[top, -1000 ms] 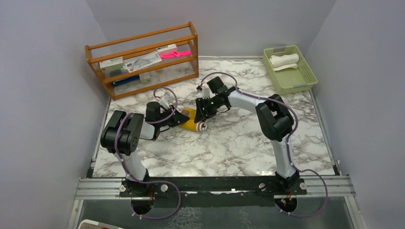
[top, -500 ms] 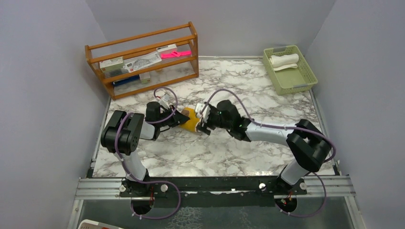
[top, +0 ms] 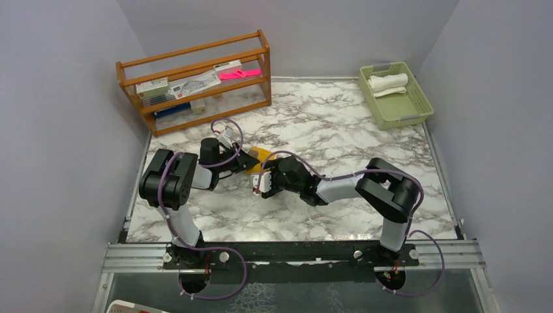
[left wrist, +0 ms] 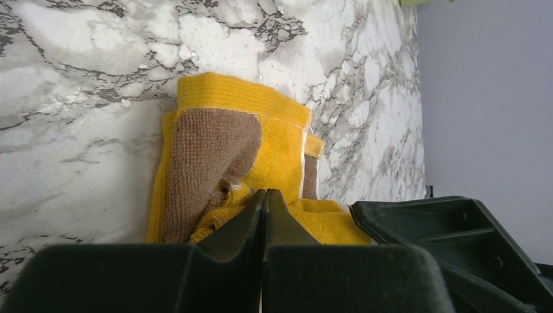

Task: Roll the towels
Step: Roll the towel at the center of the board.

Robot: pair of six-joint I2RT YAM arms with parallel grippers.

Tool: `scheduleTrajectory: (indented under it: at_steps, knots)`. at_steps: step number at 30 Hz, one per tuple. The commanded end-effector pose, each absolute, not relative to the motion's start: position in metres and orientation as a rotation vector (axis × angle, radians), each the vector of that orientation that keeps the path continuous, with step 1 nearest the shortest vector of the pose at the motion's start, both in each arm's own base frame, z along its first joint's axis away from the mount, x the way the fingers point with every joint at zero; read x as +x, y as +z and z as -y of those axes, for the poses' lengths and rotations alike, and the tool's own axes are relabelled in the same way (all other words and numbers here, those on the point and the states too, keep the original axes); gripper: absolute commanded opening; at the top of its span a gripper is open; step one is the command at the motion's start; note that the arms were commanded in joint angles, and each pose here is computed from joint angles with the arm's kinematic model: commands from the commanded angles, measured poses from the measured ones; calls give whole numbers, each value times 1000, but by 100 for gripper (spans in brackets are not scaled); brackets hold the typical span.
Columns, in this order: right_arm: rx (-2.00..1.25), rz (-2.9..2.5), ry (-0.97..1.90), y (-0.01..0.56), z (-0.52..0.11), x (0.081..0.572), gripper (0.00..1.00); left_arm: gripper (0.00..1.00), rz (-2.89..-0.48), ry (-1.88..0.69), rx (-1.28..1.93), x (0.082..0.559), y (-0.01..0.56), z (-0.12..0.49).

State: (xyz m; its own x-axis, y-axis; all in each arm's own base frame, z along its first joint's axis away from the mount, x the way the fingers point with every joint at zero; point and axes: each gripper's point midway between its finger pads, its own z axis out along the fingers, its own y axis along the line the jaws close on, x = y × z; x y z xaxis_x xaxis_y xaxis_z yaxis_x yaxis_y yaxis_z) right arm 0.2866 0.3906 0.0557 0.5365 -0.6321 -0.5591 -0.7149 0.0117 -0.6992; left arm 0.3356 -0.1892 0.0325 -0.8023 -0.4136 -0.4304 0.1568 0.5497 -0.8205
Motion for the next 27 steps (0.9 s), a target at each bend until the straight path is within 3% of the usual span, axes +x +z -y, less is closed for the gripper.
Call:
scheduleTrajectory:
  at_steps: [1,9,19,23,27]
  knots:
    - [-1646,-1064,22,73,-400,299,68,0,-2454,-1045,-350,302,-39,165]
    - [-1685,-1010,14,71,-408,286,67,0,-2476,-1059,-351,301,-44,167]
    - [-1732,-1070,37,52,-417,281,58,0,-2490,-1040,-355,300,-45,165]
    - [-1744,-1147,35,39,-415,284,46,0,-2491,-1042,-353,300,-44,165]
    - [-1740,-1250,34,28,-411,287,23,0,-2479,-1047,-354,302,-39,165]
